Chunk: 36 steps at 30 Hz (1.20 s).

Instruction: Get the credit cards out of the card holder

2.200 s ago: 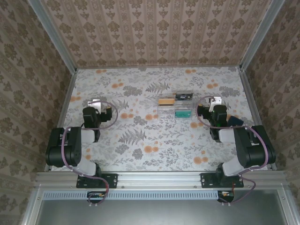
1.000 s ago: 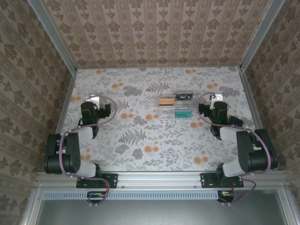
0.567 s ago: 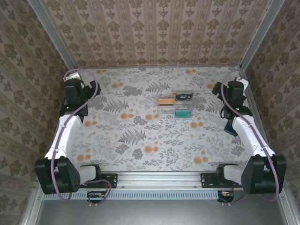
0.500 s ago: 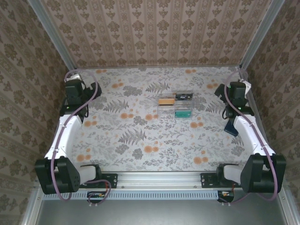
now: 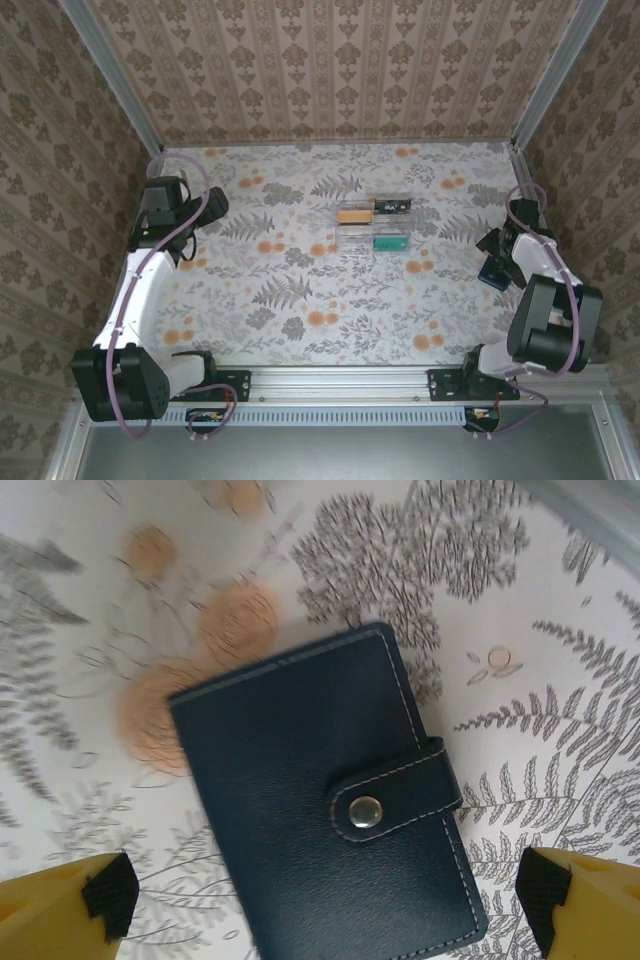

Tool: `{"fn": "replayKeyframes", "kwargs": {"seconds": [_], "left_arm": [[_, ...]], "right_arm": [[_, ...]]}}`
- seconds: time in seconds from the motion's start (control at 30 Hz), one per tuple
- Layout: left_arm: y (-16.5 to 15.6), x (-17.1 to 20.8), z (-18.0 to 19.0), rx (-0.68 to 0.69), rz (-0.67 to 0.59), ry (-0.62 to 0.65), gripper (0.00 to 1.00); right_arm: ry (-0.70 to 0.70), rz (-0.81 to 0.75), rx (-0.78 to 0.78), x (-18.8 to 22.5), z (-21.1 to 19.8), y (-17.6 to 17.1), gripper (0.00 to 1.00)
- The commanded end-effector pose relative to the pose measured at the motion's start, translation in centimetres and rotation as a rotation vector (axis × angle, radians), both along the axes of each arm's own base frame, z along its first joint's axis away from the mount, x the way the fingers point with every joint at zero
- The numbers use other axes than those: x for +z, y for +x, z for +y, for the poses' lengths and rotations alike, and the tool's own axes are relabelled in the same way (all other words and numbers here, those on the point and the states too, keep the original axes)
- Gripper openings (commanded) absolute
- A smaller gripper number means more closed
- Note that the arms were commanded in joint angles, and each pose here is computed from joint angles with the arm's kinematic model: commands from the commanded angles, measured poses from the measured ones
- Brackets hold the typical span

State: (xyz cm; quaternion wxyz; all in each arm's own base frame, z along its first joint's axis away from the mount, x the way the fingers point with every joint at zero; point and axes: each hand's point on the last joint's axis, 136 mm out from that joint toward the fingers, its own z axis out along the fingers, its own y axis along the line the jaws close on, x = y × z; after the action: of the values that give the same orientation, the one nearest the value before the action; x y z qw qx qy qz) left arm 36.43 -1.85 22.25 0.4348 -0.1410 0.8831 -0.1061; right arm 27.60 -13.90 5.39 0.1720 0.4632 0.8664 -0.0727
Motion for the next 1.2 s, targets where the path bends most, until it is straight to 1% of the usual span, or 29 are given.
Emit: {"fn": "replayKeyframes", "kwargs": {"seconds": [0.0, 0.23, 0.27, 0.4, 0.53, 0.6, 0.83, 1.03, 1.17], "left_arm": [[-0.2, 1.4, -0.9, -0.027, -0.026, -0.034, 1.00], [-0.2, 1.4, -1.8, -0.053, -0.029, -0.042, 1.00], [-0.2, 1.4, -1.9, -0.056, -0.030, -0.040, 1.00], [-0.1, 1.2, -2.1, -0.065, -0.032, -0.037, 1.00], [0.1, 1.2, -2.3, -0.069, -0.032, -0.042, 1.00], [0.1, 1.2, -2.4, -0.071, -0.031, -0.042, 1.00], [0.0, 1.2, -2.7, -0.084, -0.034, -0.046, 1.00], [-0.2, 1.0, -3.0, -0.095, -0.029, -0.051, 1.00], [-0.5, 0.7, -3.0, -0.094, -0.014, -0.051, 1.00]], "right_arm": [[0.060, 0.060, -0.002, -0.6, 0.4, -0.5, 0.99], [0.140, 0.087, 0.060, -2.1, 1.7, 0.3, 0.86], [0.148, 0.081, 0.074, -2.2, 1.9, 0.5, 0.81], [0.183, 0.083, 0.131, -2.6, 3.5, 0.8, 0.67], [0.189, 0.152, 0.172, -3.1, 4.9, 0.1, 0.63], [0.192, 0.161, 0.200, -3.0, 5.9, -0.2, 0.59], [0.196, 0.225, 0.297, -2.9, 9.9, -2.5, 0.58], [0.195, 0.247, 0.379, -2.6, 13.7, -4.7, 0.58], [0.204, 0.281, 0.440, -3.0, 16.6, -6.9, 0.58]]}}
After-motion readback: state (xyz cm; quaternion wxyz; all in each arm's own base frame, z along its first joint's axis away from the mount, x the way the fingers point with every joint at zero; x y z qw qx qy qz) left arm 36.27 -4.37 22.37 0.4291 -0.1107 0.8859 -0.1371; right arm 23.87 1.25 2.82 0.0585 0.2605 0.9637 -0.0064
